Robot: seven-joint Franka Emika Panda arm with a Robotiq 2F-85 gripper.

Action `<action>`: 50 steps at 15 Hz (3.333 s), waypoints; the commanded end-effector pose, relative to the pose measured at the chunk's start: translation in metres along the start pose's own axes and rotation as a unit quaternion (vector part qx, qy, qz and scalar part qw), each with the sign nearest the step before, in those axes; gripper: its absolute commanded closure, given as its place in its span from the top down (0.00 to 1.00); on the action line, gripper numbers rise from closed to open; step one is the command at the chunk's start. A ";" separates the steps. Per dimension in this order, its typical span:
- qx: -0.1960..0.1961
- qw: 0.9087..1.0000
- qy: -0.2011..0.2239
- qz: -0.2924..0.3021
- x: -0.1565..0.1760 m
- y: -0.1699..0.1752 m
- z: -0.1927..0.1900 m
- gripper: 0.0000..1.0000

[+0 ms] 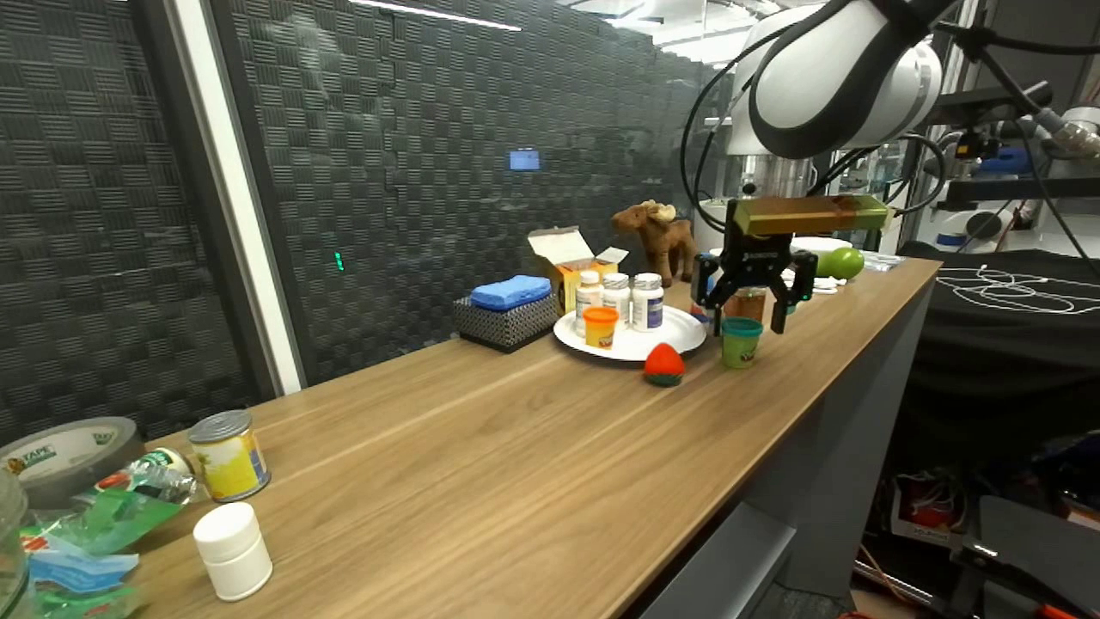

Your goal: Put all the objects surrounding the plate on to the plate.

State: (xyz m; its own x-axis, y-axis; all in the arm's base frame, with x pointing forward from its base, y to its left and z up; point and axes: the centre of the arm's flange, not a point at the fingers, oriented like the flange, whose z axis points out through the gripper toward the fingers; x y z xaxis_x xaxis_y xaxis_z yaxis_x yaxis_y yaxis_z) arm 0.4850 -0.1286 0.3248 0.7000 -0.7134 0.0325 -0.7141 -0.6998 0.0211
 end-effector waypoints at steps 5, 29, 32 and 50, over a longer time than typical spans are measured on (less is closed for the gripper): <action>0.032 0.999 0.002 0.030 0.005 0.001 -0.015 0.28; 0.035 0.991 0.109 -0.066 0.041 -0.099 -0.037 0.28; 0.016 0.991 0.112 -0.073 0.055 -0.096 -0.032 0.28; 0.048 0.987 0.152 -0.036 0.046 -0.043 -0.081 1.00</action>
State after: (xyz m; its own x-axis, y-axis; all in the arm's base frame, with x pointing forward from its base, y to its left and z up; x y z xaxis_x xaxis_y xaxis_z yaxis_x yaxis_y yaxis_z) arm 0.5773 -0.1332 0.3658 0.7398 -0.6178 0.2666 -0.6402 -0.7682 -0.0039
